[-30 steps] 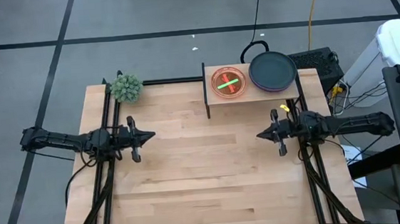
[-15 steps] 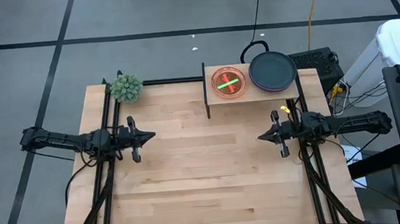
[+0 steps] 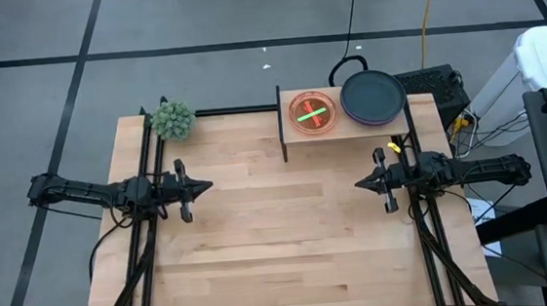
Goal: Place and stack plates onto a shelf
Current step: Return to Home Position
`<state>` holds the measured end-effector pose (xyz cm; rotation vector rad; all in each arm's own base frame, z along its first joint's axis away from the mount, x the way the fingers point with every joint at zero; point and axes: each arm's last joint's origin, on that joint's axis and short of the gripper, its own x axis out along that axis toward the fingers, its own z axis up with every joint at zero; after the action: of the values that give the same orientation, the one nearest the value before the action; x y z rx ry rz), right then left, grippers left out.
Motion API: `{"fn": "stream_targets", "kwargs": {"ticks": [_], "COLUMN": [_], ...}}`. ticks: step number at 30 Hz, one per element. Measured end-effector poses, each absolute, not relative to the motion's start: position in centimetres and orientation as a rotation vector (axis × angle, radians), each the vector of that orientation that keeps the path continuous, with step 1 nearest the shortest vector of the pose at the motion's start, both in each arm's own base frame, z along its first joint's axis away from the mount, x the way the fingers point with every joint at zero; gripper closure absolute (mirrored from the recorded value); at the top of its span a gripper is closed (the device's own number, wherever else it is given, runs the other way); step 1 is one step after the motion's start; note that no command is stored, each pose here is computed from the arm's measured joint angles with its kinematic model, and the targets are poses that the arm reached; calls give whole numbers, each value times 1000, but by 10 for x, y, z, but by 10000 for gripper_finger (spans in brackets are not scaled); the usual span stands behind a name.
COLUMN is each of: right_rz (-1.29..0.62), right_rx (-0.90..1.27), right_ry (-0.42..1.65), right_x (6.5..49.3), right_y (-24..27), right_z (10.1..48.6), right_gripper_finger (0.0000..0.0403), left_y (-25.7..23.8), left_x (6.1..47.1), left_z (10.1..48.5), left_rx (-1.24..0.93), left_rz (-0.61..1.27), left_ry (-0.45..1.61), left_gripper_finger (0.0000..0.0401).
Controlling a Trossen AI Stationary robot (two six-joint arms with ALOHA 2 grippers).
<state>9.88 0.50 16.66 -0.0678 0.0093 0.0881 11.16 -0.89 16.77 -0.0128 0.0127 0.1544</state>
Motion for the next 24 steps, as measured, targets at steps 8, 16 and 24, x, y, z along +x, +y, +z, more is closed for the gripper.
{"fn": "stream_targets", "kwargs": {"ticks": [8, 16, 24], "right_rz": [88, 88, 88], "right_rx": [-76, -66, -65], "right_ry": [12, 2, -1], "right_x": [99, 99, 99], "right_y": [5, 5, 5], "right_z": [166, 167, 168], "right_gripper_finger": [403, 403, 403], "left_y": [-9, -14, -16], "left_x": [112, 112, 111], "left_z": [167, 167, 168], "left_rx": [-7, -20, 46], "left_rz": [145, -10, -3], "left_ry": [19, 18, 16], "left_gripper_finger": [400, 400, 400]}}
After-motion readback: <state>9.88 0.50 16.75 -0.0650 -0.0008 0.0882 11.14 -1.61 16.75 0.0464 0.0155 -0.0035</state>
